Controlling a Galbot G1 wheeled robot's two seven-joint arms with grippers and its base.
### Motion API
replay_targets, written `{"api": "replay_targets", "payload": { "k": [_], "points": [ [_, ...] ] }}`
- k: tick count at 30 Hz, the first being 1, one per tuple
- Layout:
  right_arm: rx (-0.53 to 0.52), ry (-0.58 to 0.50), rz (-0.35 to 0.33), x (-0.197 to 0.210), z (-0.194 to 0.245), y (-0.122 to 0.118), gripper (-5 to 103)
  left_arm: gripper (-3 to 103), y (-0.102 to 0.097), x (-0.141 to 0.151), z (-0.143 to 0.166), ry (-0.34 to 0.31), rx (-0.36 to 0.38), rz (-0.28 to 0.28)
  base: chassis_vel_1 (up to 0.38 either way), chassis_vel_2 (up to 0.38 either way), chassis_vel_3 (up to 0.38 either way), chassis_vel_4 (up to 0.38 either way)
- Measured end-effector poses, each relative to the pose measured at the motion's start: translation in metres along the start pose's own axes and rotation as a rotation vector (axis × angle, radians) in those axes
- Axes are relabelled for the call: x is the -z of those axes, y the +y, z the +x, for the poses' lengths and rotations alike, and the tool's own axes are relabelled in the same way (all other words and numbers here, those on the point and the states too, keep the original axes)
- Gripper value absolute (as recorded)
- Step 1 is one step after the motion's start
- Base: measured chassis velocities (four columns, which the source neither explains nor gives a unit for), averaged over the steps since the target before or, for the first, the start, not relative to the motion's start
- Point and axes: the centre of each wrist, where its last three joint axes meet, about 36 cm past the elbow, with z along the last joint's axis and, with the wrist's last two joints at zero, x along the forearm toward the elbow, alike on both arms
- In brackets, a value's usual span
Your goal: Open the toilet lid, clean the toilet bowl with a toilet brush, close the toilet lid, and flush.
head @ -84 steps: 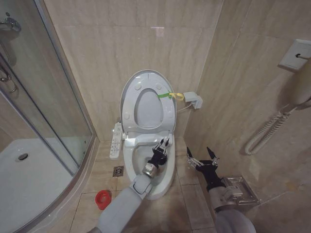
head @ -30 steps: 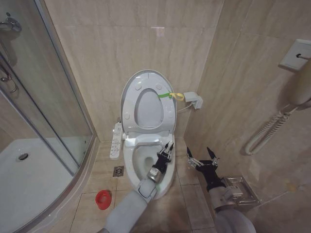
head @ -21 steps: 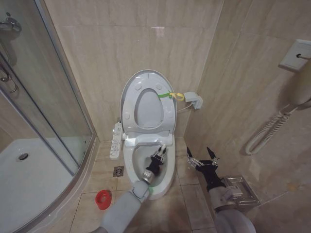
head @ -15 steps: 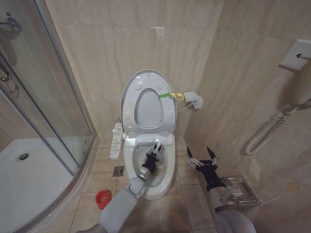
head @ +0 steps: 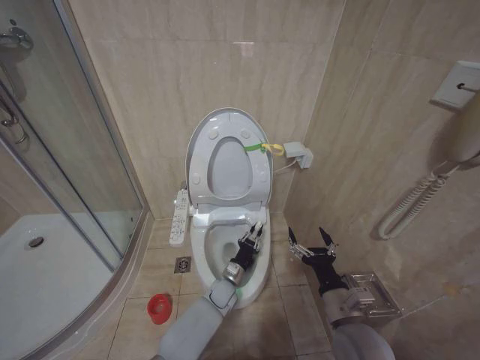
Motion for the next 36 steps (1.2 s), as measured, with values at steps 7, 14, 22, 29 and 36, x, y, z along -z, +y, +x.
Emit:
{"api": "replay_targets", "payload": {
  "k": [7,14,22,29,36],
  "points": [
    [0.0,0.0,0.0,0.0,0.0,0.0,100,20,0.039,-0.018,0.01,0.046,0.038,-0.05,0.0,0.0,0.0,0.0],
    [0.0,0.0,0.0,0.0,0.0,0.0,100,20,0.051,-0.002,0.0,-0.003,0.048,-0.06,0.0,0.0,0.0,0.0],
    [0.0,0.0,0.0,0.0,0.0,0.0,100,20,0.04,-0.018,0.013,0.045,0.022,-0.071,0.0,0.0,0.0,0.0],
    [0.0,0.0,0.0,0.0,0.0,0.0,100,20,0.037,-0.031,0.03,0.086,0.004,-0.075,0.0,0.0,0.0,0.0],
    [0.0,0.0,0.0,0.0,0.0,0.0,100,20,0.035,-0.033,0.033,0.091,0.004,-0.07,0.0,0.0,0.0,0.0]
  ]
}}
